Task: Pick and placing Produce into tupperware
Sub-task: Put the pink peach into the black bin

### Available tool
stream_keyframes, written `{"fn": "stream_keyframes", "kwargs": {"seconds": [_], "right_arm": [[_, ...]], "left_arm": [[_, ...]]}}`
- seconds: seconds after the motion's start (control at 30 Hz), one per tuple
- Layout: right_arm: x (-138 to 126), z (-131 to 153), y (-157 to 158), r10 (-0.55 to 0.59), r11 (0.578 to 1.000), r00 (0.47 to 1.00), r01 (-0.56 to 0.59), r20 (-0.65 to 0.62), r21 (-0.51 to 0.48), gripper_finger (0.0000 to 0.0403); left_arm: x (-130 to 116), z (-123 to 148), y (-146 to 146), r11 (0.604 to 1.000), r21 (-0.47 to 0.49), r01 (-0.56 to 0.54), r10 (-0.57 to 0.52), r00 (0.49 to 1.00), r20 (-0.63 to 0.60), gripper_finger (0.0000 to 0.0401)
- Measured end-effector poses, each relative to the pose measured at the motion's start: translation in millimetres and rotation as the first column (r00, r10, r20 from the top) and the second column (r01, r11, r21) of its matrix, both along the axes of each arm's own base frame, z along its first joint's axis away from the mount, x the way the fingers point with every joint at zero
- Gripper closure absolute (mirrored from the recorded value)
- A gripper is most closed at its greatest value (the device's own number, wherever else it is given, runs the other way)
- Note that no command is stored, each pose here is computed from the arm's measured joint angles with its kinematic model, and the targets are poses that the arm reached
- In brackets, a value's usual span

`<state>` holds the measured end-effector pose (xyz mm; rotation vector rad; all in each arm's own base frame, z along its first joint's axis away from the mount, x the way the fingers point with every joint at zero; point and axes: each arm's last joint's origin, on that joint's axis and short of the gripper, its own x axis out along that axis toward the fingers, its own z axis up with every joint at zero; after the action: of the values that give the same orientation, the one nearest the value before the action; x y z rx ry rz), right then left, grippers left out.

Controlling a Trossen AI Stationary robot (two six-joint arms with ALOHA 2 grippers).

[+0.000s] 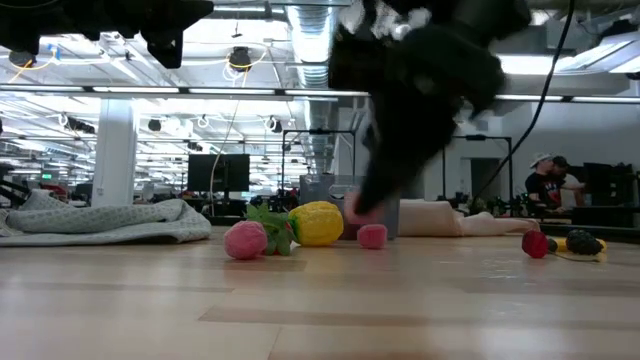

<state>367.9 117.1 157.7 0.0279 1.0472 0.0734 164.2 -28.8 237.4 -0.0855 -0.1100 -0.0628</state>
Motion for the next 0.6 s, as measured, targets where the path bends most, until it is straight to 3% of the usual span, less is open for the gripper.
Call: {"fn": "stream_keyframes", "kwargs": {"seconds": [0.27,0.37,0.6], "right_arm": [[6.6,41.7,-36.5,0.011,0.997,1.000,-0.013,-0.029,-0.073,0.0297],[8.5,59.5,-54.5,0.010,0.997,1.000,-0.009,0.021,-0.082,0.0298],[-2.2,99.5,-112.2,-0.105,0.989,0.991,0.113,0.085,-0.094,0.0295]], "left_arm": [[0.0,0.3,0.0,1.000,-0.009,0.001,-0.001,1.000,0.002,0.0280],[0.0,0.1,0.0,1.000,-0.009,0.001,-0.001,1.000,0.001,0.0280],[0.1,-0.2,0.2,1.000,-0.010,-0.006,0.006,1.000,-0.002,0.0280]]}}
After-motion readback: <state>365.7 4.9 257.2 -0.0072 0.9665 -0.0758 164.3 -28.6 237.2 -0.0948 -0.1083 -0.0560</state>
